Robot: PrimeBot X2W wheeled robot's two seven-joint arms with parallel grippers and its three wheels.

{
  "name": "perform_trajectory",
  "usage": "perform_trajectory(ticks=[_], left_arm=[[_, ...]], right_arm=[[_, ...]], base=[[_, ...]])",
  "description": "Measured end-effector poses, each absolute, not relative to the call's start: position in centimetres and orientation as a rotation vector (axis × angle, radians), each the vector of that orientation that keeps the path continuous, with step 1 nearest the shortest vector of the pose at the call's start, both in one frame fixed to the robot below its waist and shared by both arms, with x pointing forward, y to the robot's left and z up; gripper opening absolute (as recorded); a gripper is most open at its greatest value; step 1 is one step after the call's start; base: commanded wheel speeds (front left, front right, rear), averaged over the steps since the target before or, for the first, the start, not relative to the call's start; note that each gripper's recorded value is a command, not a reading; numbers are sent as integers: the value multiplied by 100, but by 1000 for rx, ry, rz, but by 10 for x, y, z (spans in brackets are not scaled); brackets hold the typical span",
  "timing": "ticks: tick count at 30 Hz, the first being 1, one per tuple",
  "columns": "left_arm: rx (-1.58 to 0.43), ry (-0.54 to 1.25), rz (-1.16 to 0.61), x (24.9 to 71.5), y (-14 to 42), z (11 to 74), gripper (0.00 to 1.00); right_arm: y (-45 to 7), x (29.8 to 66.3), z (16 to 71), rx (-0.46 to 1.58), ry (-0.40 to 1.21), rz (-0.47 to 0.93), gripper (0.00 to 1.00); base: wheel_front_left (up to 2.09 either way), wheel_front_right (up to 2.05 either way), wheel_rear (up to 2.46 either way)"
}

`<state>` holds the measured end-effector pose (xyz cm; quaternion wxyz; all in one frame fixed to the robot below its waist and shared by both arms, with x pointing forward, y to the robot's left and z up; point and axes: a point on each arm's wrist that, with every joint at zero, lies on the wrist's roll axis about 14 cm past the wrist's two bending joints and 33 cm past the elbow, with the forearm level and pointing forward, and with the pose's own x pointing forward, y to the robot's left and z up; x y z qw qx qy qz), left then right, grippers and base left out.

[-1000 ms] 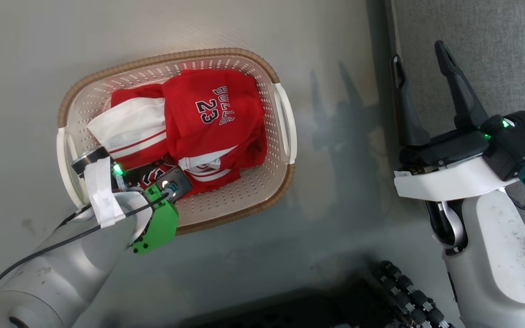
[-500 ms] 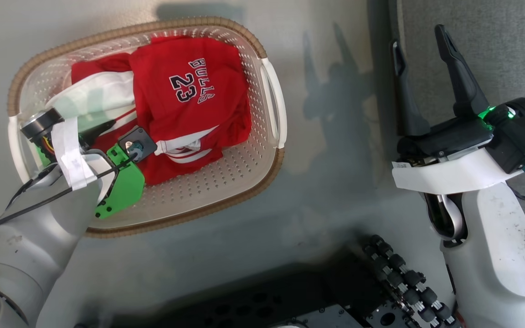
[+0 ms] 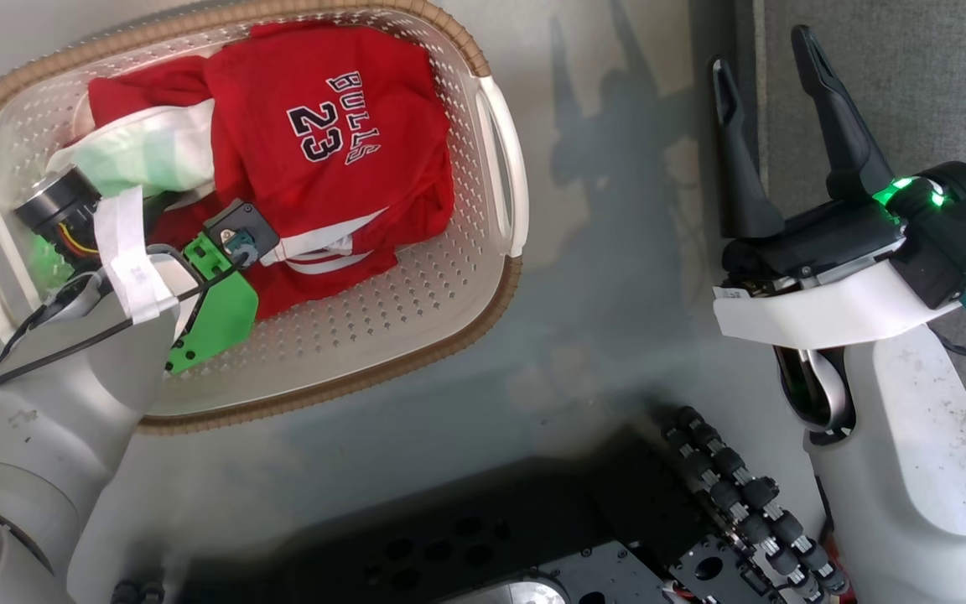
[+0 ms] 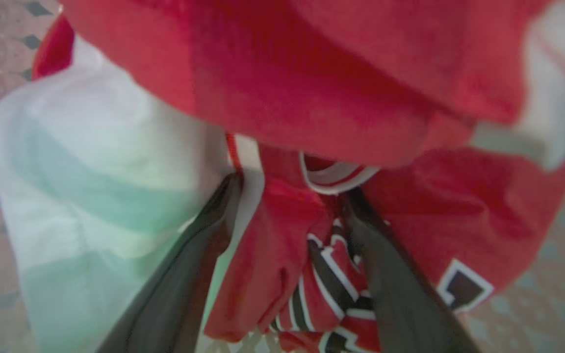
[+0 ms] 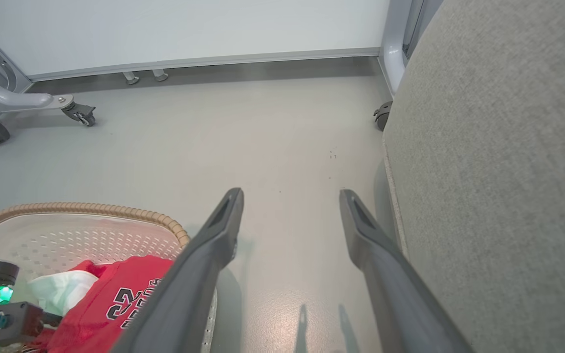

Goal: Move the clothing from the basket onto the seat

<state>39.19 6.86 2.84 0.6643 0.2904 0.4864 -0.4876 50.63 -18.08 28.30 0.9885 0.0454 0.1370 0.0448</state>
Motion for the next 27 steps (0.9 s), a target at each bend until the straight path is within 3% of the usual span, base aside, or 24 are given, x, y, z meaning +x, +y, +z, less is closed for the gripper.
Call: perform_trajectory(ticks=[1, 2, 3, 4, 5, 16, 27], left_arm=[[658, 1112, -1105, 389, 69, 26, 95], [660, 1119, -1107, 388, 69, 25, 60], [659, 1121, -1108, 387, 69, 24, 37], [661, 1121, -1112, 387, 69, 23, 6], [663, 1119, -1115, 387, 68, 21, 0], [627, 1105, -1100, 390, 62, 35, 0], [561, 1002, -1080, 385, 49, 89, 0]], right_arm=[[-181, 506, 282, 92, 278, 90, 100], [-181, 506, 281, 91, 280, 89, 100], [-181, 506, 280, 92, 282, 89, 100], [-182, 506, 279, 93, 284, 88, 100], [-182, 505, 278, 94, 285, 88, 100], [-184, 506, 288, 105, 274, 77, 100], [-178, 501, 332, 110, 215, 90, 100]], base=[[0, 0, 0], [0, 0, 0], [0, 0, 0], [0, 0, 0], [0, 0, 0], [0, 0, 0], [0, 0, 0]])
